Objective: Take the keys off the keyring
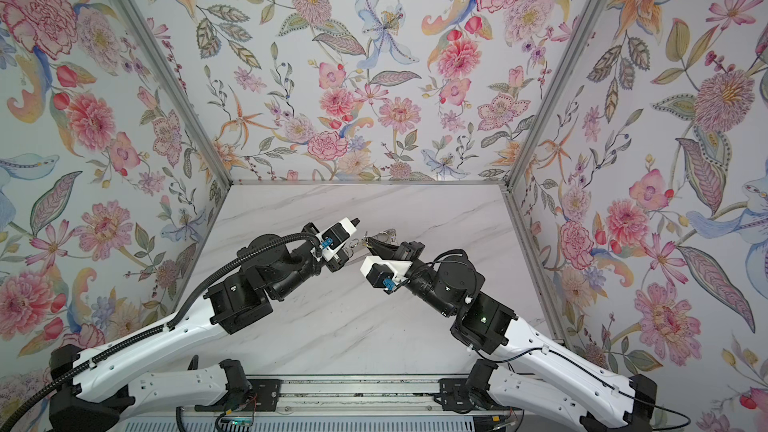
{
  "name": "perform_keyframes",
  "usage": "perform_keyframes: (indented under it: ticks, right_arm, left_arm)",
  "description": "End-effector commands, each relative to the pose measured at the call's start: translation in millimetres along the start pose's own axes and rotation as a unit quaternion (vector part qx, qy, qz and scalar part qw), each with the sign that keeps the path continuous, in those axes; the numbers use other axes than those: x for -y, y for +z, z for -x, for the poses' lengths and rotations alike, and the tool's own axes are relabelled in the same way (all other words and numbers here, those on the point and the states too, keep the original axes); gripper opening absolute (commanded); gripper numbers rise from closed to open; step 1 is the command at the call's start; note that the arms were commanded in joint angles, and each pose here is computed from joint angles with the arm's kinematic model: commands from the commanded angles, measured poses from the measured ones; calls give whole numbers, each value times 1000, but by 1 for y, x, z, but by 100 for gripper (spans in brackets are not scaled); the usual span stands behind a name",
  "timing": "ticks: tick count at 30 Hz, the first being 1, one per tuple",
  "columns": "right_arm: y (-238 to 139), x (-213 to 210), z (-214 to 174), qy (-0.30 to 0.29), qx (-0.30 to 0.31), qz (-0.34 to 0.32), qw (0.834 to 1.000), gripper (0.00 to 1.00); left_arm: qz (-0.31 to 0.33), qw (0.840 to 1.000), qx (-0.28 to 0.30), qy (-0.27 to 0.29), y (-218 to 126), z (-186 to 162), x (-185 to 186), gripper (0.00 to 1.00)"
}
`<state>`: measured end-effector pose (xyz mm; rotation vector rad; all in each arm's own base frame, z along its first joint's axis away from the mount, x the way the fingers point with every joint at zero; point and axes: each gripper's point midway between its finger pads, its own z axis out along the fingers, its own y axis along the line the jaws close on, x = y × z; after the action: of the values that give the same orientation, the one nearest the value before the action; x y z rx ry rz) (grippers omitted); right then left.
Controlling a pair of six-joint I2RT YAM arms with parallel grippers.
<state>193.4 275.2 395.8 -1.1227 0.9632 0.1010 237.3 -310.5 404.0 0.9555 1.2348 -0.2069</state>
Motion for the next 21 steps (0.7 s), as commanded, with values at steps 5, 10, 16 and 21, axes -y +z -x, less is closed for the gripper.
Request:
perform_keyframes:
  ticks: [5, 10, 16, 21]
  right_arm:
    - [-7, 27, 7, -1, -2, -37, 999, 0]
    - [-9, 28, 8, 10, 2, -27, 1000, 0]
    - [-9, 23, 3, 40, -1, 11, 999, 0]
    - [-9, 17, 0, 55, -4, 31, 998, 0]
  left_arm:
    - [-24, 1000, 5, -12, -22, 14, -3, 0]
    - [-71, 997, -6, -24, -29, 14, 6, 8]
    - [-77, 996, -14, -44, -27, 9, -10, 18]
    - [-113, 990, 7, -78, -22, 8, -16, 28]
